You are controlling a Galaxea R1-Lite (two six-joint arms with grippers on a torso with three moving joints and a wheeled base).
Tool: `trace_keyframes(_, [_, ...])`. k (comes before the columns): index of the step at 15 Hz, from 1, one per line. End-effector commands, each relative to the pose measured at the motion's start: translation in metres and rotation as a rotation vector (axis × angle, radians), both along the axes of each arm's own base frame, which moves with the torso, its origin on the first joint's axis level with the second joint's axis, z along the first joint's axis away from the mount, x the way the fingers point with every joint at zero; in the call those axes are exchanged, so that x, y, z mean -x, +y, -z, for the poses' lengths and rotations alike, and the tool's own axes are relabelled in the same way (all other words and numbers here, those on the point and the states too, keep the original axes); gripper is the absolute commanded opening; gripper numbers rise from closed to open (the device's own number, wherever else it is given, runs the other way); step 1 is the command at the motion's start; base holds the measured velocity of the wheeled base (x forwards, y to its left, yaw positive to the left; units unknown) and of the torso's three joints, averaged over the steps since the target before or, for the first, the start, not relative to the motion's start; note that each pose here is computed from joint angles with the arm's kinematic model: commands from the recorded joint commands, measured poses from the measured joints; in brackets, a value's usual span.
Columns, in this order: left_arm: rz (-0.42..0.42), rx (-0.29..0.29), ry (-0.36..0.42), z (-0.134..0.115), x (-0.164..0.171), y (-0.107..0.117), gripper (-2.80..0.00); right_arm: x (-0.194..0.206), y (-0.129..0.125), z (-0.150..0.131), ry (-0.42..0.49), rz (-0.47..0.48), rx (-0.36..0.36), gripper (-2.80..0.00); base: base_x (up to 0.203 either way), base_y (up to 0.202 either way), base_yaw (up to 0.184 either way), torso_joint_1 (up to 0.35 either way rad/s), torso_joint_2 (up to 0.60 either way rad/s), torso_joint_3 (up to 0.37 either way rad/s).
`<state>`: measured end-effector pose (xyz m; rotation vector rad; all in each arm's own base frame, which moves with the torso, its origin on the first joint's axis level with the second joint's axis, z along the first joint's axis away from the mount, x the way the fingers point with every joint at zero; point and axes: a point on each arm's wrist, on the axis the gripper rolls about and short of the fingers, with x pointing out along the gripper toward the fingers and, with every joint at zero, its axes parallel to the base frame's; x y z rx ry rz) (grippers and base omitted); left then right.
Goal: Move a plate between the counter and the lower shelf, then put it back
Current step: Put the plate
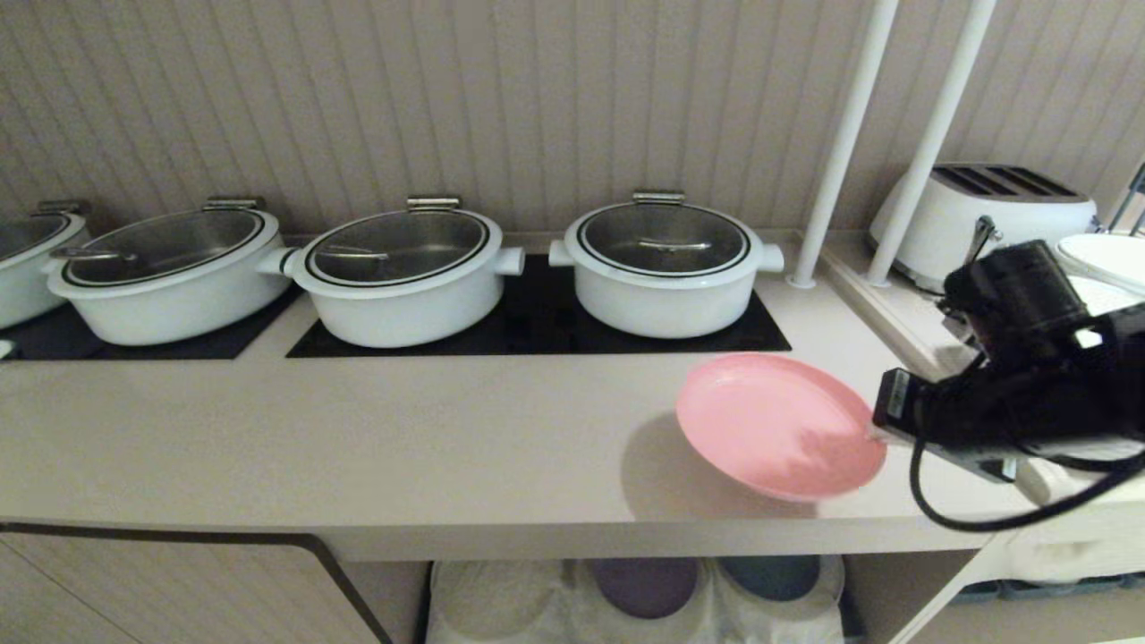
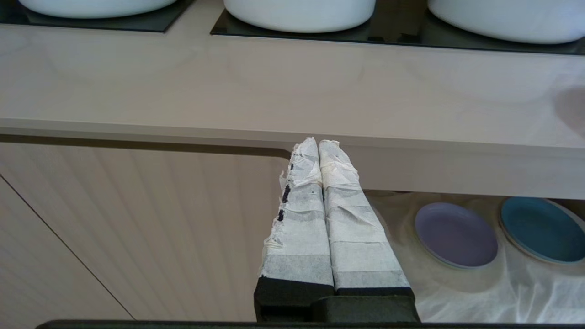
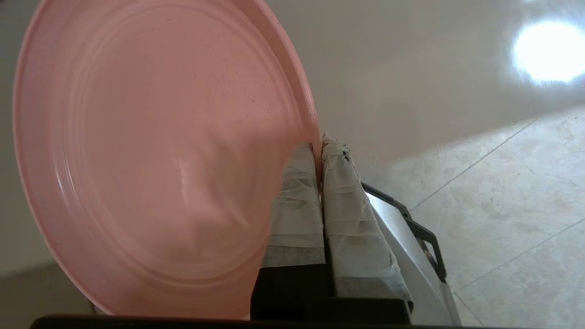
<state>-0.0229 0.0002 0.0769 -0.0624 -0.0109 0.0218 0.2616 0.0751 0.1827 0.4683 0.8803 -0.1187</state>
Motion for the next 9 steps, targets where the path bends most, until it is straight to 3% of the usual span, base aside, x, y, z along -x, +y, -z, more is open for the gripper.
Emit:
trace_keyframes(1, [-0.001, 0.001, 0.001, 0.0, 0.0, 0.0, -2.8, -0.041, 0.005, 0.028, 0.063, 0.006, -0.011, -2.8, 0.0, 0.0, 0.0, 0.0, 0.0, 0.0])
trace_keyframes(9, [-0.001, 0.001, 0.001, 0.0, 0.0, 0.0, -2.8, -0.069, 0.005, 0.054, 0.064, -0.008, -0.056, -2.8, 0.0, 0.0, 0.0, 0.0, 0.0, 0.0])
